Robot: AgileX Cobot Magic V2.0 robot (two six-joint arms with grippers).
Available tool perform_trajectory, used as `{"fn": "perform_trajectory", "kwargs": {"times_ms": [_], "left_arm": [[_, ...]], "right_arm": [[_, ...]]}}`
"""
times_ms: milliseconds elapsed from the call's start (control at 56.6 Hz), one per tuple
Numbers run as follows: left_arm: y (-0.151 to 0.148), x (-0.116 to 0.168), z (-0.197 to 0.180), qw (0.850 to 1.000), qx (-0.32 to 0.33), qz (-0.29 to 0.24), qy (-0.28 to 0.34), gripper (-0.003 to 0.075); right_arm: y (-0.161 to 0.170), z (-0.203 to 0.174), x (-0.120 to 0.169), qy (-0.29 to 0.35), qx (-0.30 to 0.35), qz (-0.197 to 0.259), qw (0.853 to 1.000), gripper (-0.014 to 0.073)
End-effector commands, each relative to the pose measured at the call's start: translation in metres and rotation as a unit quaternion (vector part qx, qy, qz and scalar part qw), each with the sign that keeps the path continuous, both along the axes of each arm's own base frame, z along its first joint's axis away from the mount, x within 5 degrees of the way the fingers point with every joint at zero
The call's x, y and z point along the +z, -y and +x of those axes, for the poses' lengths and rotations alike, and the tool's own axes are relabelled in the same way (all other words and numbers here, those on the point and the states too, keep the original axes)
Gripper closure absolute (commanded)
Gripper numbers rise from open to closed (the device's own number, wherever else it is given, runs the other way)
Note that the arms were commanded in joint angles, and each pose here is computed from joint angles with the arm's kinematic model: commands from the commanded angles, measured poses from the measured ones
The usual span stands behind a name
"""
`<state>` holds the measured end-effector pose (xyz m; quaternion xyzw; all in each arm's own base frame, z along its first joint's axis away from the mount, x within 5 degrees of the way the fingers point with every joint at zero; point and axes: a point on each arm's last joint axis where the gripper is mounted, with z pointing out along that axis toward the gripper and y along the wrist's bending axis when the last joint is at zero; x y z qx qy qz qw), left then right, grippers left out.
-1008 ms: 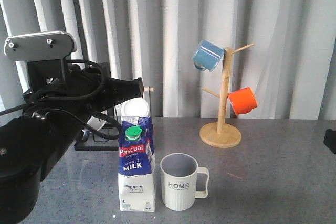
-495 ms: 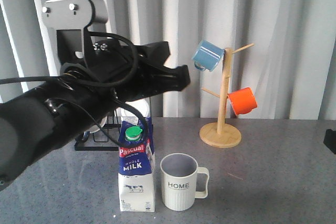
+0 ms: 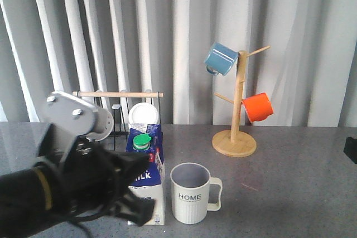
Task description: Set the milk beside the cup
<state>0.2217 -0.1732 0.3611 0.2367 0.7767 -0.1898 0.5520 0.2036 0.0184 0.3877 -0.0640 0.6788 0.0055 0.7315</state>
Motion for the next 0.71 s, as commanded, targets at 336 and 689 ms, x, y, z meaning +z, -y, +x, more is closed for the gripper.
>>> {"fn": "perform_trajectory", "kwargs": {"times_ms": [336, 689], "left_arm": [[-0.141, -0.048, -0.111, 0.965, 0.164, -0.082, 0.188, 0.0727], [-0.167, -0.144, -0.155, 0.942, 0.259, -0.056, 0.208, 0.0727]], "right_arm": [[0.0, -0.004, 0.019, 0.054, 0.003, -0.004, 0.999, 0.0603], [0.0, -0.004, 0.019, 0.054, 0.003, -0.004, 0.999, 0.0603]]}}
